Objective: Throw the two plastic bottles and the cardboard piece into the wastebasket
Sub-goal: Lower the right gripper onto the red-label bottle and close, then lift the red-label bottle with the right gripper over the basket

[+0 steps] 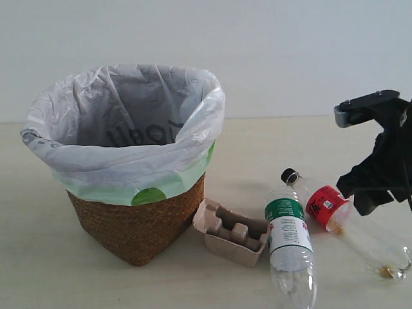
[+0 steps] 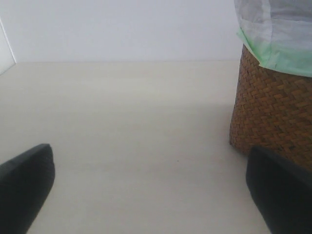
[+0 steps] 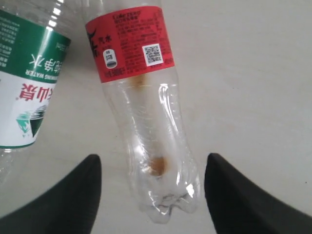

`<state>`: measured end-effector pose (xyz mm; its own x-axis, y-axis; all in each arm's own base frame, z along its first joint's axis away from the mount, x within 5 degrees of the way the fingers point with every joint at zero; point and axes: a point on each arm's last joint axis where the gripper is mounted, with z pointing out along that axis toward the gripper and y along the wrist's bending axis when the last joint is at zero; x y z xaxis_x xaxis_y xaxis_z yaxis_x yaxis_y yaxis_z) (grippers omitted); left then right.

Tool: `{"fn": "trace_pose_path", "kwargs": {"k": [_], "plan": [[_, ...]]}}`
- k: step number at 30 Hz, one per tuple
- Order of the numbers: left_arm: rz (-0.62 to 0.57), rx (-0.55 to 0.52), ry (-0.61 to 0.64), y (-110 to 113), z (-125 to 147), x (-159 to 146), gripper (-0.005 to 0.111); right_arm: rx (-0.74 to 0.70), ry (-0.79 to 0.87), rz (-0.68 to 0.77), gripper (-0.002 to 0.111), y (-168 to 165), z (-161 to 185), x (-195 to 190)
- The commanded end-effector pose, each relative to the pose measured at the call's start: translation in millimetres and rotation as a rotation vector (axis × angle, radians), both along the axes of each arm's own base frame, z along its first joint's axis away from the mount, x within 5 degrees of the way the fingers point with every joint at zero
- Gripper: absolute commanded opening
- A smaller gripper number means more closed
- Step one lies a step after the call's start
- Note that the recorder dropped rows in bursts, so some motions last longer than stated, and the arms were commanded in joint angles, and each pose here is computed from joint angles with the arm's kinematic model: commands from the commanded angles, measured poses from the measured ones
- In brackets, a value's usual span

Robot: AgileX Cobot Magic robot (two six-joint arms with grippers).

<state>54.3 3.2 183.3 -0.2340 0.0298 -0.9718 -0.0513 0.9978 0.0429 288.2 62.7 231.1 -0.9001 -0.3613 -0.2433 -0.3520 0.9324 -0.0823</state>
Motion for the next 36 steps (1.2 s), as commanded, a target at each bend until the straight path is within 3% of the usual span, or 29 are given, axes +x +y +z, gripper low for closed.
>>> {"fn": "trace_pose_path", "kwargs": {"k": [1,17,36], "plan": [[-0.005,-0.01,-0.015,0,2,0,0.108,0.023,0.029,0.077,0.055,6,-8,3],[-0.005,-0.01,-0.015,0,2,0,0.108,0.004,0.111,0.15,0.056,9,-40,14],[-0.005,-0.01,-0.015,0,2,0,0.108,0.029,0.138,0.114,0.055,16,-94,33]]}}
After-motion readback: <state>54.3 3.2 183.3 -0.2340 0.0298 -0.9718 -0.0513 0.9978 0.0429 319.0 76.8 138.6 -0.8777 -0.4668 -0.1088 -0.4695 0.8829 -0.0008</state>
